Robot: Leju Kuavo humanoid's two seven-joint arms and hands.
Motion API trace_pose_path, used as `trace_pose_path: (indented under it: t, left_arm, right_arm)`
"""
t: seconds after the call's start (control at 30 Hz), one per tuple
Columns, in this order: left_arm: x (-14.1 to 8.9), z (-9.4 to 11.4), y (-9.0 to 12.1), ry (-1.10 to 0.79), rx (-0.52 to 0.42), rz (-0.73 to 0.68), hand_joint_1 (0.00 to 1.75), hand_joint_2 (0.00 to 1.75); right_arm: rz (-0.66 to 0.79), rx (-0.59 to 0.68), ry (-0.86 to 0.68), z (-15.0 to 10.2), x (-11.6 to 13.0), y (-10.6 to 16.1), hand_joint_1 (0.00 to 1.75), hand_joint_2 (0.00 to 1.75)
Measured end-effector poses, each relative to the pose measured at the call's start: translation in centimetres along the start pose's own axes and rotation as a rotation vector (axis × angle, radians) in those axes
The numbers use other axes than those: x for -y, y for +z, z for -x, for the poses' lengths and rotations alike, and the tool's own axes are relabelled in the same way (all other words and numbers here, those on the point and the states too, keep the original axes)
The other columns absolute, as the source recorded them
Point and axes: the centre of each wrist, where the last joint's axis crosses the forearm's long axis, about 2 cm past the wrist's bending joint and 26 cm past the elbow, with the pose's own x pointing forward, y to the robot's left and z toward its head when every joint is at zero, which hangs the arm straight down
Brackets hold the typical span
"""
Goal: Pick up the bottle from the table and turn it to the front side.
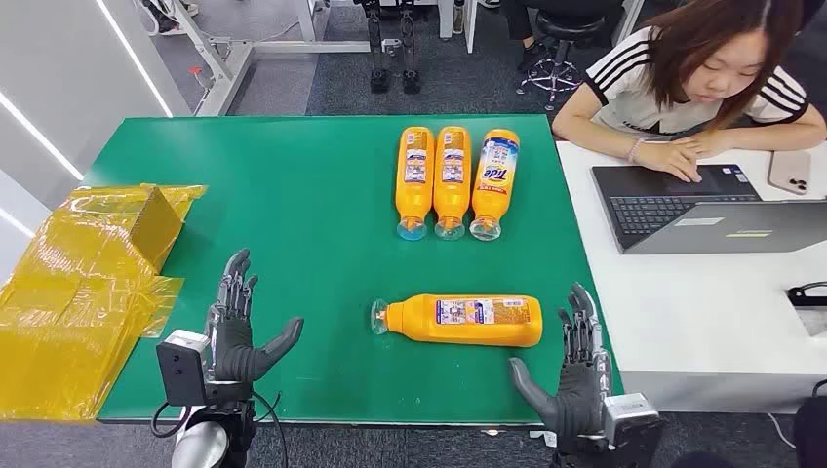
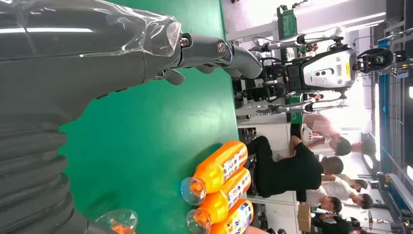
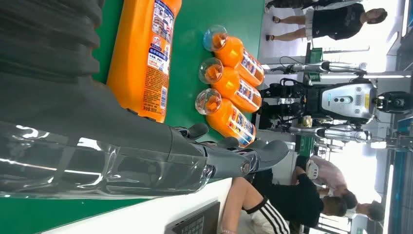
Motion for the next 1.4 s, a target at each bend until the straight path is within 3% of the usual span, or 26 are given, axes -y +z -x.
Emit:
trace_pose_path:
  t: [1.4]
  left_arm:
    - [-0.8,0.1,0.2,-0.002,0.006,-0.023,0.00,1.75]
  right_arm:
    - [-0.017,0.013,-0.008,1.2,0.0,-0.8,0.00,1.75]
